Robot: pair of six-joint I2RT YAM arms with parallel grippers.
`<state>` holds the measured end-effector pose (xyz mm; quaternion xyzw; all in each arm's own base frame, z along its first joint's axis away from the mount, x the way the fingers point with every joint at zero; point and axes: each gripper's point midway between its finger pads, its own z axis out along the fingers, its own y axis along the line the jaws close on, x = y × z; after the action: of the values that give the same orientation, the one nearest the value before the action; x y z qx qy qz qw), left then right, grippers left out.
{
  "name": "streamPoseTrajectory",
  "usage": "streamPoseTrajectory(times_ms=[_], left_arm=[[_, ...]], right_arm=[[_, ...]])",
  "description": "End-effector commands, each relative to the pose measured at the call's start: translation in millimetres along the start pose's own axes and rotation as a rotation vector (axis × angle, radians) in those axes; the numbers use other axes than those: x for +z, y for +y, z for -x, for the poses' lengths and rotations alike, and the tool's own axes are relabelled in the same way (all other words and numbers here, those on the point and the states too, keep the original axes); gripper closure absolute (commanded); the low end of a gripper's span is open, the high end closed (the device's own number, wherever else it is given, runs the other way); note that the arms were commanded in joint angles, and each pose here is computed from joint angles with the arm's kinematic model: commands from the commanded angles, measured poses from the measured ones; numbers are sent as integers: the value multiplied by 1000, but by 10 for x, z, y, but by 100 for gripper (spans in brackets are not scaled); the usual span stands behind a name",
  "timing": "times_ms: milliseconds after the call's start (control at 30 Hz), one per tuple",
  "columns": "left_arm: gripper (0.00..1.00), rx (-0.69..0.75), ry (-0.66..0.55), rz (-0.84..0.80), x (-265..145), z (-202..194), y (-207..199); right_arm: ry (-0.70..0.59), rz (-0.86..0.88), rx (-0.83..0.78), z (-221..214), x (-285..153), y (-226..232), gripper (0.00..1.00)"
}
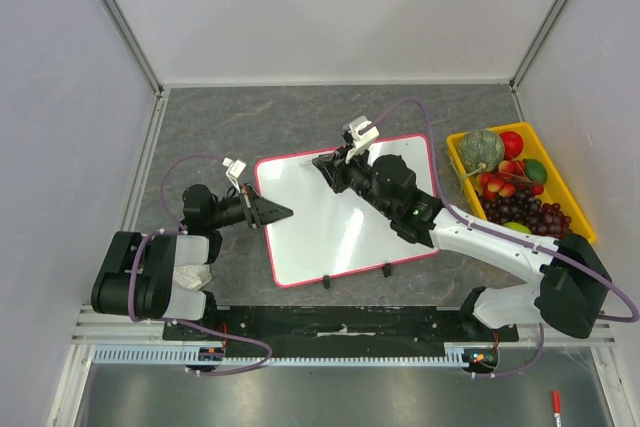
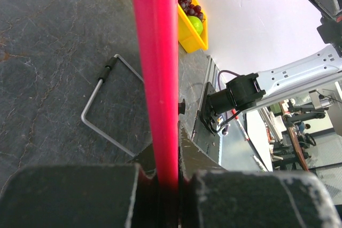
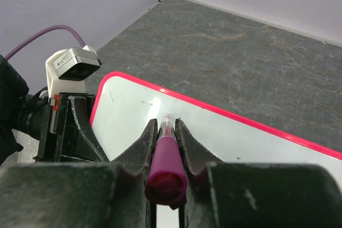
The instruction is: Write a sentence on the whiteboard
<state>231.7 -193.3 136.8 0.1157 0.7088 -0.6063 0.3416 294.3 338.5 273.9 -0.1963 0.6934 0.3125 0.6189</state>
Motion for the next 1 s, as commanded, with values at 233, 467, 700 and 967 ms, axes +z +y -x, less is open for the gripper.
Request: streamPoseTrajectory(times_ms=[233, 467, 700, 967], left_arm=[[98, 59, -9, 37, -8, -65, 152], [98, 59, -8, 36, -6, -64, 154], [98, 62, -9, 35, -4, -57, 152], [98, 62, -9, 35, -3, -54, 153]], right_arm=[[-40, -23, -25, 129, 85, -14, 100], [-5, -38, -35, -20, 37, -67, 100], [22, -32, -29, -122, -39, -76, 100], [45, -24, -11, -227, -156, -85, 100]])
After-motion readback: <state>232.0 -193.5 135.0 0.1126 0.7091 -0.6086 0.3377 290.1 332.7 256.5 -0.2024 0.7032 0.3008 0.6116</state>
